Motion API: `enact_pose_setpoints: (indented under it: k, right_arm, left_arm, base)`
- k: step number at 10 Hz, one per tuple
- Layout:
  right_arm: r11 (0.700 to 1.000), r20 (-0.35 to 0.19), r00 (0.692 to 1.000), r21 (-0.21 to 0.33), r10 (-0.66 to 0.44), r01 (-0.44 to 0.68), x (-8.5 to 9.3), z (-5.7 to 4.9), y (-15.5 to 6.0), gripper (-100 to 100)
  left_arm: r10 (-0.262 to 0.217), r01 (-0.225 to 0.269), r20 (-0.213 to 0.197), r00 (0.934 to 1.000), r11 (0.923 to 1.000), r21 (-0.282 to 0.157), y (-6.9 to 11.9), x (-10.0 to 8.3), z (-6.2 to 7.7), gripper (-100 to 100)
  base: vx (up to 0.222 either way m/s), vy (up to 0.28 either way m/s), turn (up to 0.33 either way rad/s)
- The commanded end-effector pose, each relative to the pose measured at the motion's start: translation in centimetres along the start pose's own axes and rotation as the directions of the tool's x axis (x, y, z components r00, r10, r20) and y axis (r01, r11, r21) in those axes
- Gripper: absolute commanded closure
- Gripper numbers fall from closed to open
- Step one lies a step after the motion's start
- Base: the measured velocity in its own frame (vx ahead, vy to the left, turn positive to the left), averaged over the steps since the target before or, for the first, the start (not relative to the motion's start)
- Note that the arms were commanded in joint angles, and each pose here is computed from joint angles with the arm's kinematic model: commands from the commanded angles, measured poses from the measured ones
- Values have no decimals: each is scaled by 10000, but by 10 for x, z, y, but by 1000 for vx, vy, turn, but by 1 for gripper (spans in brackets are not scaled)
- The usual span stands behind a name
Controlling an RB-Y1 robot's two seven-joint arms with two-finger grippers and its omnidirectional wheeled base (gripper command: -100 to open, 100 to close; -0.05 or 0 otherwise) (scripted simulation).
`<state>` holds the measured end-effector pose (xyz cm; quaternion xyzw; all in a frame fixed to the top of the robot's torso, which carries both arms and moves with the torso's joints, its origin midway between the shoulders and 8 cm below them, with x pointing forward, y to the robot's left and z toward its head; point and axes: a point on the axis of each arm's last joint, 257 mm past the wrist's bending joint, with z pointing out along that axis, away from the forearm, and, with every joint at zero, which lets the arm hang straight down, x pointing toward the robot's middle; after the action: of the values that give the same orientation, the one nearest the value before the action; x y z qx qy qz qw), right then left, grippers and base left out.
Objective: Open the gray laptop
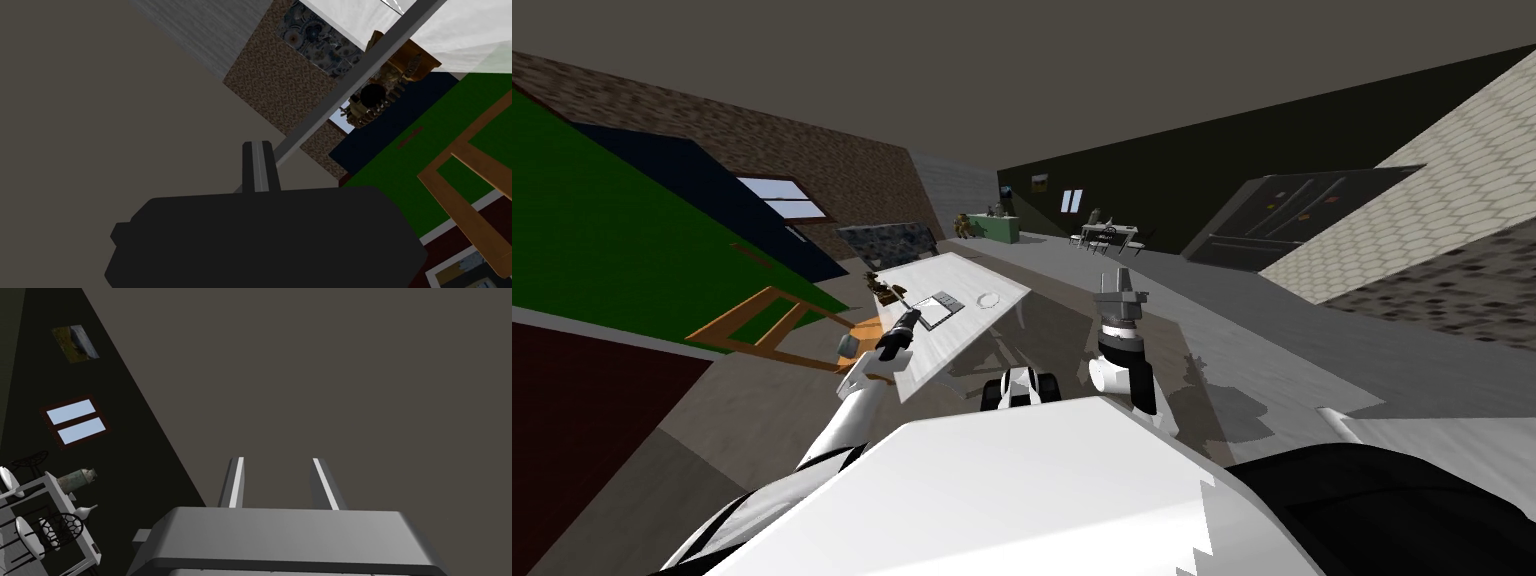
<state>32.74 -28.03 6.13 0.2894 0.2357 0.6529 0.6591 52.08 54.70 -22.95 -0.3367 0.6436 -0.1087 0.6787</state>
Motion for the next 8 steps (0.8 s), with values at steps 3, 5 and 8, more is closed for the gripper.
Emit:
enact_pose_setpoints:
  k: [3, 5, 8]
  right_arm:
    - [10000, 0, 10000, 0, 0, 0, 0, 0, 0, 0]
    - [10000, 0, 10000, 0, 0, 0, 0, 0, 0, 0]
    - [10000, 0, 10000, 0, 0, 0, 0, 0, 0, 0]
  left_arm:
    - [838, -831, -243, 9962, 9961, 302, -9, -15, 29, 100]
    - [835, -841, -422, 9956, 9964, -128, 13, -10, 29, 100]
    - [1255, -1266, -525, 9907, 9918, -175, 17, -22, 42, 100]
  base:
    - [12, -75, 47]
    - [4, -68, 31]
    - [0, -68, 53]
